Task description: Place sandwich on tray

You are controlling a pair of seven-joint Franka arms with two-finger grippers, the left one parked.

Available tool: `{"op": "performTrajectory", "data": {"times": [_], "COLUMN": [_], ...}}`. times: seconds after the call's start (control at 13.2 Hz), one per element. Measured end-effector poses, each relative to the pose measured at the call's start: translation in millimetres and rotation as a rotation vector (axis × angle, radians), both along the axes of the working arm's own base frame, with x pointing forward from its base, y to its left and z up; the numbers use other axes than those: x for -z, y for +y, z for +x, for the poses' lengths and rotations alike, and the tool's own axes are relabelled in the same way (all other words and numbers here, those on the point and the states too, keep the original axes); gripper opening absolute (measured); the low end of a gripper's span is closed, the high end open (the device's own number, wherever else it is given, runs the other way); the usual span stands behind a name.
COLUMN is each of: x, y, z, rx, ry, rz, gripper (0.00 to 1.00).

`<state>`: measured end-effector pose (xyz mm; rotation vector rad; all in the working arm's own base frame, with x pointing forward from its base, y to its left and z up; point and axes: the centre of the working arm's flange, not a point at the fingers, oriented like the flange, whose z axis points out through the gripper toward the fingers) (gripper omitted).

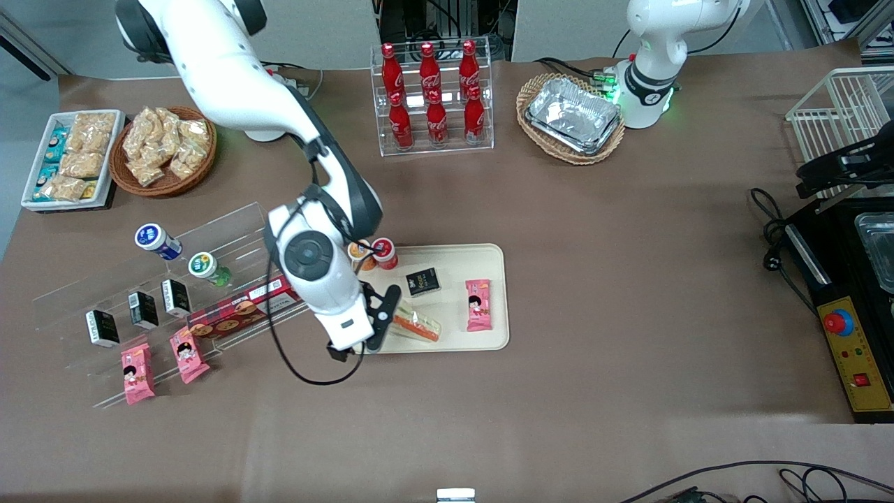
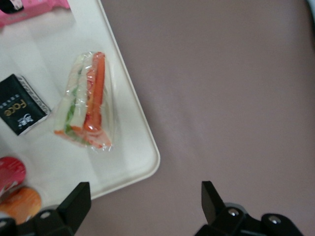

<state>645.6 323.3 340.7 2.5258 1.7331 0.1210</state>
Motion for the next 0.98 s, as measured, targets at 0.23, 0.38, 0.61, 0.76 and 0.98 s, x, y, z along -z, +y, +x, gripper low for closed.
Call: {"op": "performTrajectory", "data": {"times": [0.23,0.38,0.61,0.76,0.98], "x": [-63.8,-98.6,-129.7,-144.9,-176.7], "y": [-39.3,-72.3,-127.2,-160.3,-188.9], "z": [9.5,15.2,25.1,22.6,9.4], "rx": [0.069,0.115,0.238,0.403,0.628], "ry": [-0.04,-0.061,-0.081,-0.035,0.001], "rz": [0.03,0.045,0.067,0.099,0.112], "gripper": [1.0,1.0,1.0,1.0,1.0]}}
